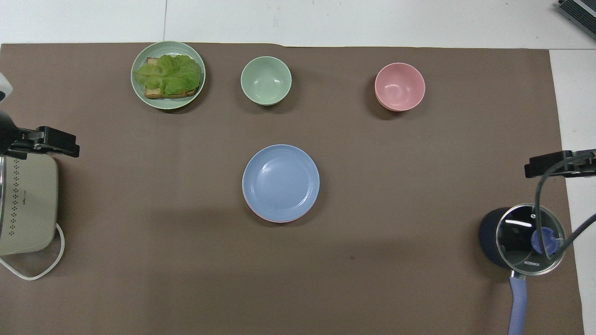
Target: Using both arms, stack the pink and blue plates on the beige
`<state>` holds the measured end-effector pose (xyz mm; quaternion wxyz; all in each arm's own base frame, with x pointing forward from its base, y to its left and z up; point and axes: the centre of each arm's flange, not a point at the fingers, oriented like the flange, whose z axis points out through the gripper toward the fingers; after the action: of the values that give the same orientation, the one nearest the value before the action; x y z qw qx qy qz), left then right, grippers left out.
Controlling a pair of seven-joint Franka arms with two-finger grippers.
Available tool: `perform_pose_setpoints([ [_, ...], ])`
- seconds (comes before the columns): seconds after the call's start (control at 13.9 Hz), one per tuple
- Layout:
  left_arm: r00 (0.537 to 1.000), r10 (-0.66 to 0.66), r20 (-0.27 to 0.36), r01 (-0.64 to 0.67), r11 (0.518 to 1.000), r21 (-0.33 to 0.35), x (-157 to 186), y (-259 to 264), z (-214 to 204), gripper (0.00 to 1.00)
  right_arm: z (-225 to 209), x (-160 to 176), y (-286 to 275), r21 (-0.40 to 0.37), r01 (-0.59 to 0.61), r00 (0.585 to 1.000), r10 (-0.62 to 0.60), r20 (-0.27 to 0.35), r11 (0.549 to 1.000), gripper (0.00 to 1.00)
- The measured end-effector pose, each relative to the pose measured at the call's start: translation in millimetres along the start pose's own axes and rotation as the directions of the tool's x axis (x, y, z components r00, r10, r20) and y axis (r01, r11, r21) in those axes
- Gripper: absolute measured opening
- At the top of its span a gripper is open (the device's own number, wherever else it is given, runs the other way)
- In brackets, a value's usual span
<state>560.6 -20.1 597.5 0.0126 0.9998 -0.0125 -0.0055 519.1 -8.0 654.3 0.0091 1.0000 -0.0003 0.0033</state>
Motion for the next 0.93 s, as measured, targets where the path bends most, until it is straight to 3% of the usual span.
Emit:
perform_pose_setpoints([
  [0.93,1.000,0.000,0.000,0.000,1.000,0.000,0.0,0.0,0.0,1.00,1.7,-0.5,2.5,-0.029,0.017,1.000,-0.017,0.007,0.999,1.00],
])
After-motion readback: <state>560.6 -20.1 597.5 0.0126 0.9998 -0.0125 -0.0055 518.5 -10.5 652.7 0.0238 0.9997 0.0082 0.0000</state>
